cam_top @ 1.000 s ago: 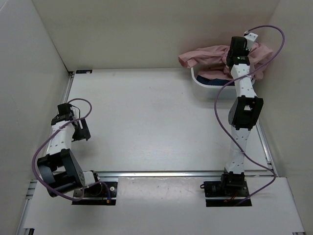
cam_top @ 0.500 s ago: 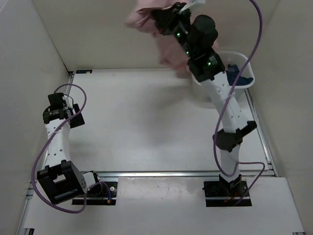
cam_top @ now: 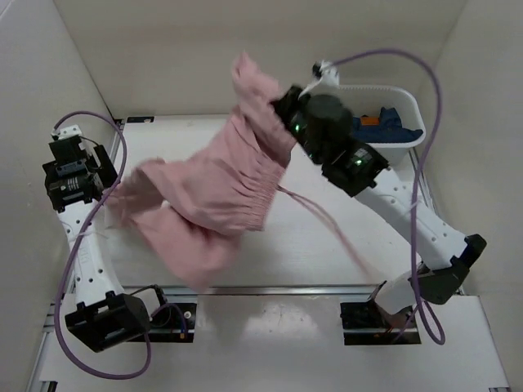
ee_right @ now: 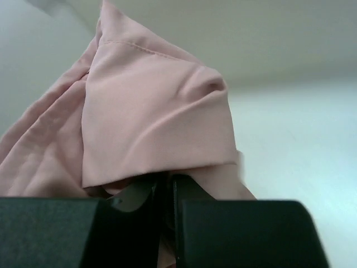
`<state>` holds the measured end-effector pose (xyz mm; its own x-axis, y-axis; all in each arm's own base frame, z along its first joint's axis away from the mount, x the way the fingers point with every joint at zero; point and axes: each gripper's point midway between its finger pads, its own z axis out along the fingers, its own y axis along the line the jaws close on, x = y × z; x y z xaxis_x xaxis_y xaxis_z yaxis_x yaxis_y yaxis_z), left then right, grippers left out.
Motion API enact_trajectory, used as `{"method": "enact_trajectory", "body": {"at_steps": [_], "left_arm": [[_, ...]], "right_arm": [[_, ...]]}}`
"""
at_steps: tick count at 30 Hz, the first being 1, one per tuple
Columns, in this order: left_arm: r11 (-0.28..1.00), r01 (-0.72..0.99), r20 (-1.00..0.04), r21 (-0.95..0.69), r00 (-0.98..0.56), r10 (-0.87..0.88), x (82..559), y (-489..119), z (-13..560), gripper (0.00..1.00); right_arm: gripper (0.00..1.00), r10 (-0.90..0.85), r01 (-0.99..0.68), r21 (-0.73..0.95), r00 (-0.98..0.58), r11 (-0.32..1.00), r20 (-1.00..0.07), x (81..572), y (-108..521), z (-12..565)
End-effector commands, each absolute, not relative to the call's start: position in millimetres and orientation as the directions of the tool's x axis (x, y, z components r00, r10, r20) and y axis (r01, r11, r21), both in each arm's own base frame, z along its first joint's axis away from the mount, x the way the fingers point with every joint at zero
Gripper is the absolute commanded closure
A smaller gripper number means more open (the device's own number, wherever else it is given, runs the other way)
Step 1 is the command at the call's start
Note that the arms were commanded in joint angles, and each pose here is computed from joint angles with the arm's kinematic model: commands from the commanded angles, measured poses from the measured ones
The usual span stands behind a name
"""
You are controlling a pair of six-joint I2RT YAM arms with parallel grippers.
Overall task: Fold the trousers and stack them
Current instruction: Move the trousers to the center of the board, then flatten the trousers out
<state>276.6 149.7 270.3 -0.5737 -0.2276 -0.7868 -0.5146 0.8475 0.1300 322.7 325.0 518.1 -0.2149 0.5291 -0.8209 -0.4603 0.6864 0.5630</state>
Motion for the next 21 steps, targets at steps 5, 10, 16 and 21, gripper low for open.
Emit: {"method": "enact_trajectory", "body": {"at_steps": [5,10,16,21], "left_arm": [[0.787,-0.580,-0.748,0.211,-0.614,-0.252,234.1,156.5,241.0,0.00],[0.806,-0.551,-0.686,0.216,-0.673,-0.277,225.1,148.6,211.6,0.00],[0.787,-0.525,-0.499,0.324,-0.802,-0.329,173.0,142.0,118.6,0.00],[0.745,-0.543,-0.493,0.388,-0.805,-0.330,160.0,150.2,51.9,0.00]], "right_arm": [[0.34,0.396,0.253,0.305,-0.579,0.918,-0.713,337.9,165.0,188.2],[0.20,0.164,0.085,0.159,-0.788,0.984,-0.593,320.0,148.9,164.7],[0.19,0.081,-0.032,0.206,-0.851,0.978,-0.519,260.0,190.8,147.1],[0.19,0.164,0.035,0.378,-0.934,0.925,-0.316,213.2,220.3,92.4]]}}
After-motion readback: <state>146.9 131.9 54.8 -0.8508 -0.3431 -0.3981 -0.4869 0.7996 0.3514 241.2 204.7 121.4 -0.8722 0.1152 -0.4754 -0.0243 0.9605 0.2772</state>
